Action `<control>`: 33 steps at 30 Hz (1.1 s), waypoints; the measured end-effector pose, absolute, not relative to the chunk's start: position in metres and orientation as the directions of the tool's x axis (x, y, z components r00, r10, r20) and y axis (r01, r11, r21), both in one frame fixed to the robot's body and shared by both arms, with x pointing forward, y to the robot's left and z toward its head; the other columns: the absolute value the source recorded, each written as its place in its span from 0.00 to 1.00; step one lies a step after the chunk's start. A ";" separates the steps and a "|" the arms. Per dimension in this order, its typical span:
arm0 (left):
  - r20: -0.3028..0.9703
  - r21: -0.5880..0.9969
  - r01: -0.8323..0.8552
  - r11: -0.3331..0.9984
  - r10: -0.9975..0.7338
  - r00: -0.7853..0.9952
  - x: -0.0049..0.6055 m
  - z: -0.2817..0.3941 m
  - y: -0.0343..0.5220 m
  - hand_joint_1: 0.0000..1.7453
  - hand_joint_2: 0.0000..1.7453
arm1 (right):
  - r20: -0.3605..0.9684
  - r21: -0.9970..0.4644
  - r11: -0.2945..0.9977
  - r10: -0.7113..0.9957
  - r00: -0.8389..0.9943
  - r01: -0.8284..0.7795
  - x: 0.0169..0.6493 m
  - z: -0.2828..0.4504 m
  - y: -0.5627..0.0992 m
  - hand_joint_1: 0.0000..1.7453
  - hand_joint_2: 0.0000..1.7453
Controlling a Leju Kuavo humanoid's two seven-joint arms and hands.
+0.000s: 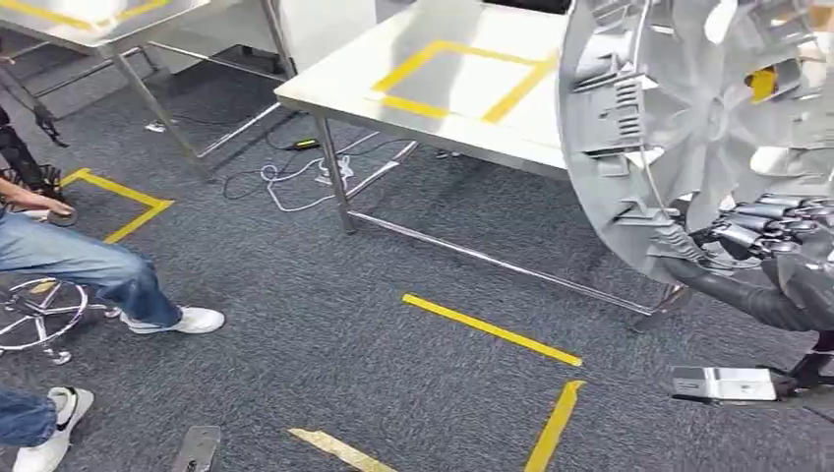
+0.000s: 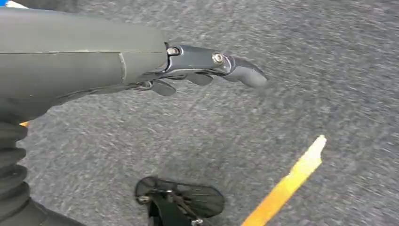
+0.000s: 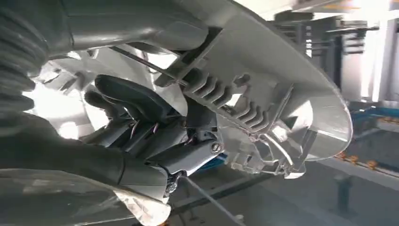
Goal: Take the parts from the cabinet and place them on the table.
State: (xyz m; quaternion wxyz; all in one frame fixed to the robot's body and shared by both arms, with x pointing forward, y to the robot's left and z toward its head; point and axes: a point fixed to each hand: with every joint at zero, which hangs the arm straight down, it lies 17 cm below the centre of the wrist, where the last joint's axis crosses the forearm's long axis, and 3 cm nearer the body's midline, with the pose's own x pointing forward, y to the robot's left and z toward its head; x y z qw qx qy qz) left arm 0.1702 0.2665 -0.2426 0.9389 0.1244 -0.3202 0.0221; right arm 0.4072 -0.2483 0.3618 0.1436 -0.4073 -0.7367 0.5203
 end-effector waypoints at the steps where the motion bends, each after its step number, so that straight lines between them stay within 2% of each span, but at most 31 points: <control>1: 0.606 0.223 -0.122 0.967 -0.040 0.794 0.170 -0.243 0.269 0.00 1.00 | -0.213 -0.884 0.126 0.750 -0.627 0.451 0.407 0.362 -0.248 1.00 1.00; 33: 0.611 0.216 -0.119 0.969 -0.039 0.791 0.173 -0.242 0.265 0.00 1.00 | -0.218 -0.888 0.119 0.740 -0.637 0.443 0.406 0.360 -0.246 1.00 1.00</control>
